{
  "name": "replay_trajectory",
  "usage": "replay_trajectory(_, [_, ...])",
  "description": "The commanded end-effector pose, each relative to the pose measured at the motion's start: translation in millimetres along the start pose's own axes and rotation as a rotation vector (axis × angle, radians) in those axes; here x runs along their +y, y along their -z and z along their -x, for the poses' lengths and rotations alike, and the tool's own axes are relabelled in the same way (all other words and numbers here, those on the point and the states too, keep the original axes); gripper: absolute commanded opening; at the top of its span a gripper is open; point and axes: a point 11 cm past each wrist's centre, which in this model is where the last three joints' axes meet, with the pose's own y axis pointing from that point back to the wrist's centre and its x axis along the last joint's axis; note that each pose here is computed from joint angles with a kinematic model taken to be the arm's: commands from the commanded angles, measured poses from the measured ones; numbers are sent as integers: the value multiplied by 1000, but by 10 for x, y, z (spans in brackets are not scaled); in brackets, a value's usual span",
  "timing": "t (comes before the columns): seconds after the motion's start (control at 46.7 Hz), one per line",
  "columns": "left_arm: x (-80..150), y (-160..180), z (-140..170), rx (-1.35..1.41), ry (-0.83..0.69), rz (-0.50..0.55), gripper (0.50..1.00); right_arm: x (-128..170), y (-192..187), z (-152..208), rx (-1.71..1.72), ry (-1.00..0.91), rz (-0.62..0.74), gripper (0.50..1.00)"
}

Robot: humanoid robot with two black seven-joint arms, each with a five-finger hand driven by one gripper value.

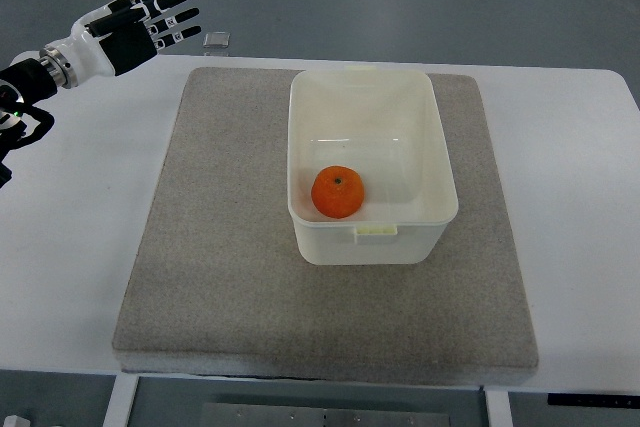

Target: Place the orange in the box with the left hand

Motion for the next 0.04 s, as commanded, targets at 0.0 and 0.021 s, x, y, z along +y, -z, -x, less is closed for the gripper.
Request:
replay_trajectory(0.0, [-1, 2, 2, -1, 1, -1, 992, 2, -1, 23, -3, 6, -1, 932])
replay_trajectory(0.021, [-1, 0, 3, -1, 1, 0, 992, 2, -1, 29, -3, 8, -1, 932])
